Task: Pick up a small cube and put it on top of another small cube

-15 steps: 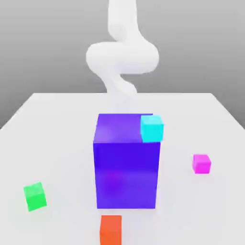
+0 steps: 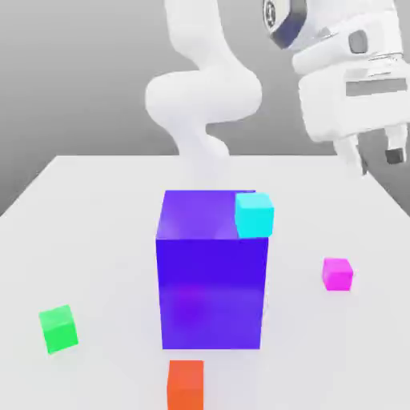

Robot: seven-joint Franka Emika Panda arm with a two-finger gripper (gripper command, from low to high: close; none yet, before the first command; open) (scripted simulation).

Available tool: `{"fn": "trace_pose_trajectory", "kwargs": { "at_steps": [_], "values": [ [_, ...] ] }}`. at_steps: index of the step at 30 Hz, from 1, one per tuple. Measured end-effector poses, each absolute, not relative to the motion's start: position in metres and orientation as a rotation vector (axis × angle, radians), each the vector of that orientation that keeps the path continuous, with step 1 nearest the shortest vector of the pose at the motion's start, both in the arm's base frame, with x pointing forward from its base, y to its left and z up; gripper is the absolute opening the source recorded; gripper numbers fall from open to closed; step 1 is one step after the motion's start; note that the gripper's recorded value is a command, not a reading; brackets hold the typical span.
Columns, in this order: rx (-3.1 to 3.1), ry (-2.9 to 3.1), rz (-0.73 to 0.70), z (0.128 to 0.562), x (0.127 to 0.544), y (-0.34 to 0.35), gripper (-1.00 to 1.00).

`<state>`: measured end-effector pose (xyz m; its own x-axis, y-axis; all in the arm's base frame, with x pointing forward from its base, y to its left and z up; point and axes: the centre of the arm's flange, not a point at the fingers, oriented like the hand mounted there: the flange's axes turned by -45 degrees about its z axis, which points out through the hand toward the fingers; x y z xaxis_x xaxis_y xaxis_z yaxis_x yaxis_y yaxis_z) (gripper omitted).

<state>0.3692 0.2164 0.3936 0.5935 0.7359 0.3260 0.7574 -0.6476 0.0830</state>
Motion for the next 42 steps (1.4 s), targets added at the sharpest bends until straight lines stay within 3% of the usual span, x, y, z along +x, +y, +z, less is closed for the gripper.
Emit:
{"fn": "trace_pose_trajectory", "kwargs": {
  "at_steps": [13, 20, 21, 28, 36, 39, 42],
  "values": [
    [-2.27, -2.166, -0.026, 0.198, 0.21, 0.274, 0.0],
    [-2.24, -2.2, -0.001, 0.138, 0.203, 0.272, 0.0],
    [-2.241, -2.199, 0.0, 0.13, 0.202, 0.272, -1.0],
    [-2.242, -2.2, 0.001, 0.129, 0.202, 0.271, -1.0],
    [-2.246, -2.199, 0.001, 0.186, 0.202, 0.272, -1.0],
    [-2.316, -2.133, 0.002, 0.19, 0.208, 0.279, -1.0],
    [-2.571, -1.828, -0.019, 0.193, 0.274, 0.241, -1.0]
  ]
}}
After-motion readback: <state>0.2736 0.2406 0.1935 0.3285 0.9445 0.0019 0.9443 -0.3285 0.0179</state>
